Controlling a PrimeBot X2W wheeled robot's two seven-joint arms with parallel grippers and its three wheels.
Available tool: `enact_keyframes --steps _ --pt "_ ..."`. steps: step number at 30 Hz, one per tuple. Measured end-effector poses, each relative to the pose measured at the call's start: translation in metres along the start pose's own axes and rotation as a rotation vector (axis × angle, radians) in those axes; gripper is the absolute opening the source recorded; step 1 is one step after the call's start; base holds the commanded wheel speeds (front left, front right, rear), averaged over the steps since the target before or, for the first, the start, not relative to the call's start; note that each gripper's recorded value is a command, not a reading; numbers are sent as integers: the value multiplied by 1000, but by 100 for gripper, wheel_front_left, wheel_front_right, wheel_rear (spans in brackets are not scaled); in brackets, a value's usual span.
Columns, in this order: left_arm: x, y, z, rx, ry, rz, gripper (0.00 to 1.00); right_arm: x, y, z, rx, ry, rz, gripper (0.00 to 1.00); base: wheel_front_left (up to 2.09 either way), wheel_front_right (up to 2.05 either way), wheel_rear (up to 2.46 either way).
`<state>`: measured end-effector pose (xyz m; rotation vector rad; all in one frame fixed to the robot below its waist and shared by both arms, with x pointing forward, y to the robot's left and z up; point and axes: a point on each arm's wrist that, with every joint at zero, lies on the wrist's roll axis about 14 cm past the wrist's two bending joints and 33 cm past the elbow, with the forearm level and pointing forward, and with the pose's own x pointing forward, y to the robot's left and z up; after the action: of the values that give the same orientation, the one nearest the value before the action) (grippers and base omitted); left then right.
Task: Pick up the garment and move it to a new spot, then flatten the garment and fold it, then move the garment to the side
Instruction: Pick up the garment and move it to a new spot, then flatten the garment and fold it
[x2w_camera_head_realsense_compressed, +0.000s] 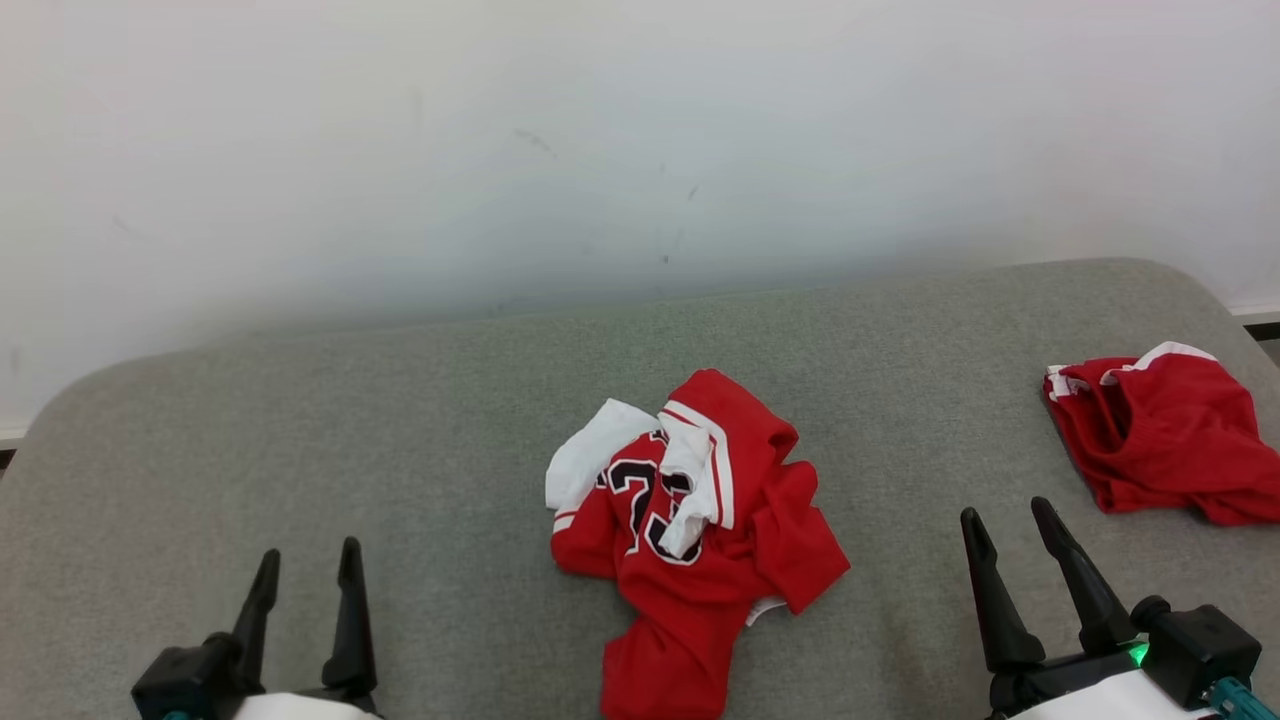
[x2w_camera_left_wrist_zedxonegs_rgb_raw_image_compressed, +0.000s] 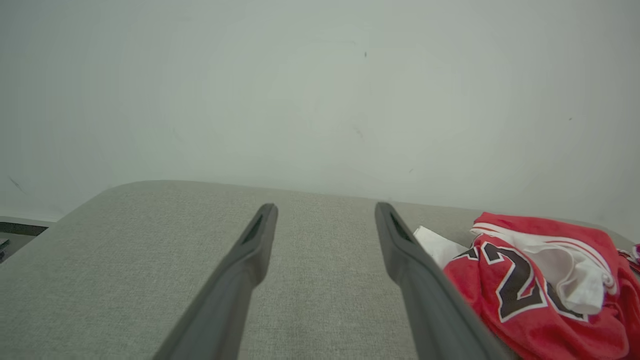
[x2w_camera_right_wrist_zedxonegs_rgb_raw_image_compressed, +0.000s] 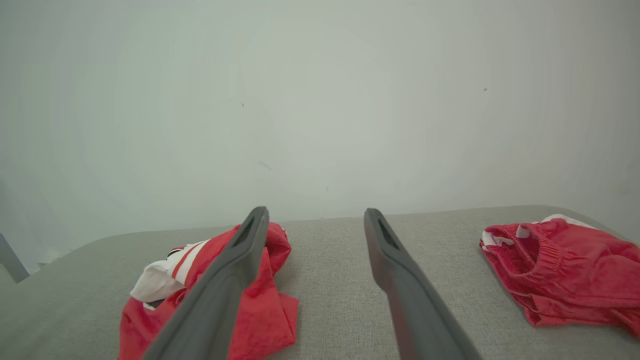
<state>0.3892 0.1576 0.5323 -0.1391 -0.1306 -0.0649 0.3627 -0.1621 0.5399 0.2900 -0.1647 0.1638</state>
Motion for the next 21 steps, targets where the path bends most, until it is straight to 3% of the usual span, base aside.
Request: enact_keyframes --steps 21 --pt "-5 -2 -11 -26 14 -12 100 2 10 -7 10 18 26 100 0 0 0"
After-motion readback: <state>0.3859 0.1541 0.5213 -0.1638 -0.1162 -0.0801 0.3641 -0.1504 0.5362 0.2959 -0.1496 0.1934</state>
